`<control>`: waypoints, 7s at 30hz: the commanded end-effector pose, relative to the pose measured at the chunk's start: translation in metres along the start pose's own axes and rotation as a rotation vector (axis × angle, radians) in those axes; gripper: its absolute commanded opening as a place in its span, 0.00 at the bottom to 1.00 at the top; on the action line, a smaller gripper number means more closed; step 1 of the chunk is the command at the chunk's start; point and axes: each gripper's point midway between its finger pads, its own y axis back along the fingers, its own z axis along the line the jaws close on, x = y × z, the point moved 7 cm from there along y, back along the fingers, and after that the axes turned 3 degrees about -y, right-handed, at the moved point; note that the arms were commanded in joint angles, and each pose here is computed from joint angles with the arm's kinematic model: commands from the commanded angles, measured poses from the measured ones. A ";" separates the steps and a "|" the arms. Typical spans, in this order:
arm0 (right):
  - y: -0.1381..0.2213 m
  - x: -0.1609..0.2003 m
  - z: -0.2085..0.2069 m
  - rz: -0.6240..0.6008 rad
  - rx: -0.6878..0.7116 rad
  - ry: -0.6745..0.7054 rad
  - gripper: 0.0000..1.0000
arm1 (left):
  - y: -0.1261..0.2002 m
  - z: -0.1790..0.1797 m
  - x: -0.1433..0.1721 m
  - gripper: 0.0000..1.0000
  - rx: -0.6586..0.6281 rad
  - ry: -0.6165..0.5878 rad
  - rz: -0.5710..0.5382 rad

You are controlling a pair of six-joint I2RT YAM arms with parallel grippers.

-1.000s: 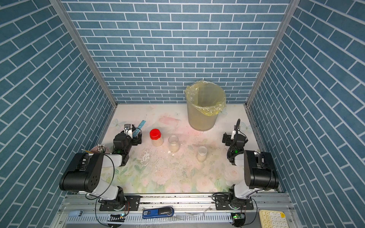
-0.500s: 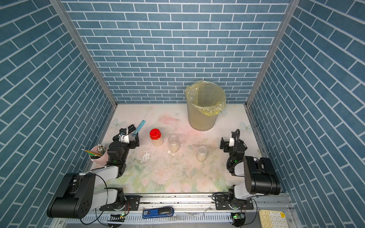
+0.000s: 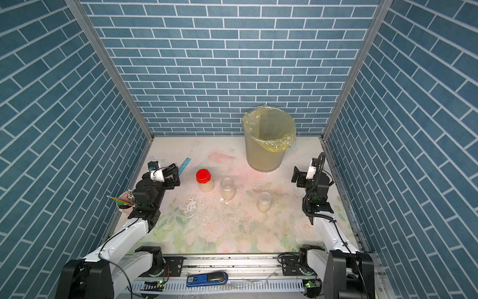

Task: Empty moldy rice from jars
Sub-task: Pick up the jar from the center of the board, then unscrew the lid from the jar.

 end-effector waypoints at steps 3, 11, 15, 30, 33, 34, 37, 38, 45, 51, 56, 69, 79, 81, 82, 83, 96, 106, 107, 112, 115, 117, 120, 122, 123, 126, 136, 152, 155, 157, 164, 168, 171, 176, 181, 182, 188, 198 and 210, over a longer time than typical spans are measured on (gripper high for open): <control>0.025 0.004 0.023 0.231 -0.070 -0.159 0.99 | 0.006 -0.010 -0.011 1.00 0.085 0.173 0.110; 0.071 -0.005 0.061 0.414 -0.052 -0.225 0.99 | 0.016 -0.044 -0.029 1.00 0.257 0.174 0.208; 0.090 0.001 0.079 0.514 -0.081 -0.229 0.99 | 0.017 -0.077 -0.027 1.00 0.345 0.098 0.256; 0.095 0.044 0.138 0.747 -0.050 0.075 0.99 | 0.041 -0.154 -0.001 1.00 0.541 -0.085 0.253; 0.085 0.057 0.151 0.778 -0.028 0.128 0.99 | 0.046 -0.157 0.003 1.00 0.557 -0.092 0.258; 0.082 0.060 0.155 0.785 -0.027 0.137 0.98 | 0.047 -0.158 0.004 1.00 0.559 -0.094 0.257; 0.075 0.068 0.160 0.797 -0.008 0.154 0.95 | 0.052 -0.159 0.007 1.00 0.575 -0.094 0.246; 0.072 0.070 0.162 0.804 -0.004 0.158 0.93 | 0.054 -0.160 0.007 0.99 0.581 -0.091 0.240; 0.061 0.085 0.165 0.821 0.025 0.170 0.81 | 0.062 -0.165 0.010 1.00 0.617 -0.106 0.220; 0.054 0.095 0.168 0.847 0.032 0.176 0.73 | 0.065 -0.172 0.014 1.00 0.640 -0.133 0.221; 0.053 0.099 0.168 0.854 0.028 0.164 0.66 | 0.067 -0.178 0.014 1.00 0.653 -0.158 0.225; 0.056 0.095 0.164 0.832 0.053 0.157 0.32 | 0.074 -0.194 0.009 1.00 0.688 -0.227 0.142; 0.065 0.007 0.173 0.746 -0.077 0.078 0.26 | 0.091 -0.226 -0.020 1.00 0.861 -0.340 -0.091; 0.065 -0.009 0.174 0.743 -0.120 0.039 0.25 | 0.090 -0.233 -0.025 1.00 0.884 -0.363 -0.109; 0.064 -0.016 0.175 0.749 -0.148 0.011 0.25 | 0.089 -0.238 -0.026 1.00 0.899 -0.378 -0.112; 0.064 -0.022 0.176 0.761 -0.182 -0.014 0.24 | 0.087 -0.242 -0.028 0.99 0.916 -0.391 -0.112; 0.060 -0.065 0.210 0.877 -0.502 -0.134 0.23 | 0.060 -0.293 -0.040 1.00 1.003 -0.506 -0.131; 0.066 -0.074 0.210 0.865 -0.547 -0.165 0.23 | 0.053 -0.304 -0.035 1.00 1.037 -0.495 -0.123; 0.067 -0.074 0.210 0.866 -0.547 -0.168 0.23 | 0.053 -0.304 -0.035 0.99 1.036 -0.493 -0.126; 0.070 -0.075 0.211 0.863 -0.572 -0.192 0.22 | 0.053 -0.305 -0.033 0.95 1.044 -0.495 -0.125; 0.071 -0.075 0.210 0.857 -0.572 -0.193 0.22 | 0.052 -0.305 -0.030 0.89 1.042 -0.495 -0.116; 0.072 -0.075 0.210 0.859 -0.573 -0.195 0.22 | 0.051 -0.305 -0.029 0.87 1.032 -0.494 -0.115; 0.073 -0.074 0.209 0.861 -0.575 -0.196 0.22 | 0.049 -0.305 -0.025 0.80 1.028 -0.498 -0.106; 0.074 -0.074 0.208 0.855 -0.574 -0.195 0.22 | 0.048 -0.304 -0.025 0.74 1.018 -0.500 -0.101; 0.074 -0.075 0.208 0.852 -0.574 -0.195 0.22 | 0.047 -0.303 -0.025 0.72 1.015 -0.498 -0.101; 0.074 -0.073 0.208 0.857 -0.578 -0.199 0.22 | 0.047 -0.303 -0.026 0.66 1.019 -0.495 -0.104; 0.071 -0.066 0.208 0.873 -0.581 -0.209 0.33 | 0.047 -0.303 -0.022 0.42 1.029 -0.529 -0.087; 0.079 -0.085 0.157 0.813 -0.386 -0.533 0.82 | 0.040 -0.289 -0.033 0.31 0.796 -0.709 -0.193; 0.080 -0.080 0.155 0.885 -0.400 -0.638 0.82 | 0.039 -0.294 -0.029 0.31 0.729 -0.798 -0.224; 0.078 -0.074 0.157 0.931 -0.396 -0.691 0.82 | 0.038 -0.298 -0.026 0.30 0.711 -0.837 -0.234; 0.065 -0.073 0.164 0.956 -0.410 -0.769 0.86 | 0.038 -0.307 -0.024 0.30 0.715 -0.850 -0.244; 0.061 -0.066 0.160 0.969 -0.366 -0.741 0.85 | 0.037 -0.310 -0.026 0.30 0.711 -0.845 -0.248; 0.059 -0.060 0.160 0.979 -0.354 -0.725 0.85 | 0.035 -0.310 -0.026 0.30 0.701 -0.849 -0.246; 0.053 -0.054 0.164 0.998 -0.382 -0.734 0.83 | 0.035 -0.312 -0.024 0.30 0.711 -0.850 -0.239; 0.049 -0.048 0.174 1.029 -0.414 -0.720 0.75 | 0.035 -0.312 -0.025 0.30 0.705 -0.848 -0.241; 0.048 -0.047 0.175 1.035 -0.413 -0.715 0.74 | 0.035 -0.312 -0.026 0.30 0.705 -0.849 -0.241; 0.047 -0.043 0.176 1.046 -0.403 -0.689 0.69 | 0.035 -0.311 -0.027 0.30 0.700 -0.847 -0.244; 0.058 -0.053 0.176 1.035 -0.509 -0.470 0.32 | 0.044 -0.311 -0.034 0.32 0.841 -0.741 -0.198; 0.067 -0.042 0.175 0.966 -0.919 0.235 0.24 | 0.055 -0.322 -0.033 0.29 1.108 -0.545 -0.185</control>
